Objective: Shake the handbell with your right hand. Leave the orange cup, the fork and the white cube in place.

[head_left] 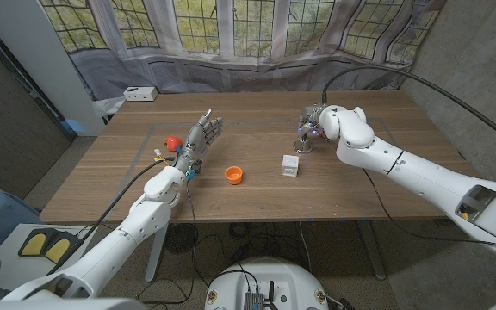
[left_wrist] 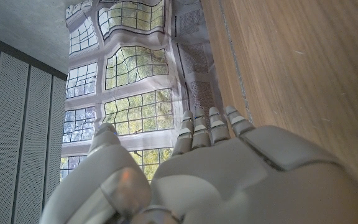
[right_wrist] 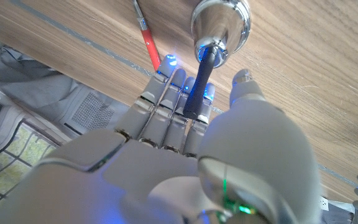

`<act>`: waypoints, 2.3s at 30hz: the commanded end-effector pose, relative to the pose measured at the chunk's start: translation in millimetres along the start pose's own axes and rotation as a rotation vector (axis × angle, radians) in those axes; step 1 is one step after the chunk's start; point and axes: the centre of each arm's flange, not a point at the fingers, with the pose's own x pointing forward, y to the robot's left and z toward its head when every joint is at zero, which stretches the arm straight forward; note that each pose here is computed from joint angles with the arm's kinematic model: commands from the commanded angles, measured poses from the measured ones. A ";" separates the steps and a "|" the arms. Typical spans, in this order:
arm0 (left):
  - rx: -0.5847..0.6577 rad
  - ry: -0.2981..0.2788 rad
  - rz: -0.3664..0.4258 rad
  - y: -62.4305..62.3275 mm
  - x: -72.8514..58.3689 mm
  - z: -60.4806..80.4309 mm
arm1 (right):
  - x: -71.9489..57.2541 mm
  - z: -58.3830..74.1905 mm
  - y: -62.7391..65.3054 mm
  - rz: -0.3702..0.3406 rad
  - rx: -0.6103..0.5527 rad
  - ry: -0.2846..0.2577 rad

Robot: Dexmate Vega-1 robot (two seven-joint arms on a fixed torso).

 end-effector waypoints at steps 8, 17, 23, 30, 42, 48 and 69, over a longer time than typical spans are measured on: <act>0.000 0.009 -0.009 0.4 -2.3 -1.0 | -16.4 -2.5 2.3 -0.039 0.060 -0.039; 0.007 0.005 -0.008 1.8 -2.6 2.0 | -22.1 -7.7 2.8 -0.064 0.196 -0.076; 0.013 0.002 -0.005 3.9 -2.5 4.7 | -28.6 -13.8 3.7 -0.136 0.344 -0.110; 0.014 0.005 -0.008 4.2 -2.3 5.3 | -31.5 -17.7 9.1 -0.190 0.462 -0.144; 0.026 0.009 -0.033 0.5 3.1 8.4 | -38.6 -23.7 21.1 -0.325 0.723 -0.263; 0.035 0.004 -0.044 -1.0 7.3 11.5 | -43.4 -27.5 17.9 -0.386 0.759 -0.308; 0.150 -0.061 -0.014 -11.6 9.8 39.8 | -69.5 -64.4 20.5 -0.531 1.003 -0.513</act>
